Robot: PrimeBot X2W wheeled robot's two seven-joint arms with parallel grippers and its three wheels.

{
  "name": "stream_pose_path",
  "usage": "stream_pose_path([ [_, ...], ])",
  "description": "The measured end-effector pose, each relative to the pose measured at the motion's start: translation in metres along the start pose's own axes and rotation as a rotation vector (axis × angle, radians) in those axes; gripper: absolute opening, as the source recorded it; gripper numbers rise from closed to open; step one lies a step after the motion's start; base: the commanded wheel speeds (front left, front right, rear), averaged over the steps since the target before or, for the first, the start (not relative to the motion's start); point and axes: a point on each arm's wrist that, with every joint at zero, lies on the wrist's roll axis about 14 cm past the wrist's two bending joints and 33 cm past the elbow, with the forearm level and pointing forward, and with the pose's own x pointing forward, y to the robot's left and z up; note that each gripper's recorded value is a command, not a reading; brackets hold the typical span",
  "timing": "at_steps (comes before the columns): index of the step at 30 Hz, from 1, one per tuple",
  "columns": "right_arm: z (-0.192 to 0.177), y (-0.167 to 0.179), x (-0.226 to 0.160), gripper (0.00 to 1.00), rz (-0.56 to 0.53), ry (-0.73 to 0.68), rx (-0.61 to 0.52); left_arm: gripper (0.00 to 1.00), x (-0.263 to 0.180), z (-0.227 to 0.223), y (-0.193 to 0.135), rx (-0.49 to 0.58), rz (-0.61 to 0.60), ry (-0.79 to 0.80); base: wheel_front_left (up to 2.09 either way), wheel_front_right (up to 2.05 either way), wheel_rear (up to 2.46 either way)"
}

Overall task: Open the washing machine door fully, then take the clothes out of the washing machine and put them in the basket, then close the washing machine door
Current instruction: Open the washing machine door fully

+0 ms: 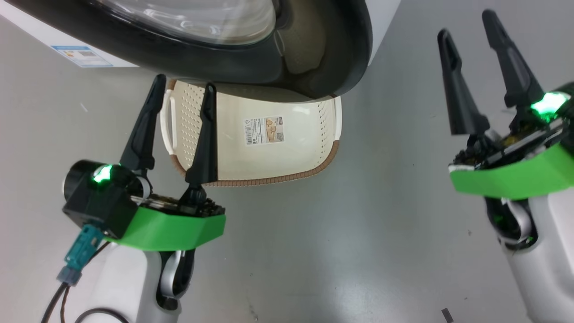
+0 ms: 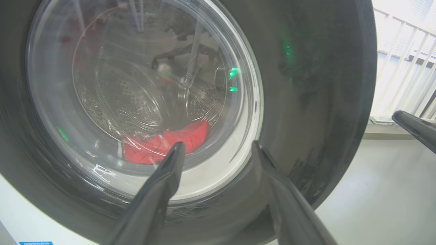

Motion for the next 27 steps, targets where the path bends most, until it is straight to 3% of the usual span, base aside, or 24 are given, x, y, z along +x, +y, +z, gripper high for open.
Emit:
stream_pose_path([
  [12,-0.022,0.008,-0.032,1.0,-0.029,0.062,-0.093,1.0,0.004,0.0,0.0,0.006,0.004,-0.014,0.0,0.0,0.0],
  [27,-0.019,0.017,-0.033,1.0,-0.015,0.047,-0.121,1.0,0.005,-0.001,0.003,0.008,0.012,-0.015,0.0,0.0,0.0],
])
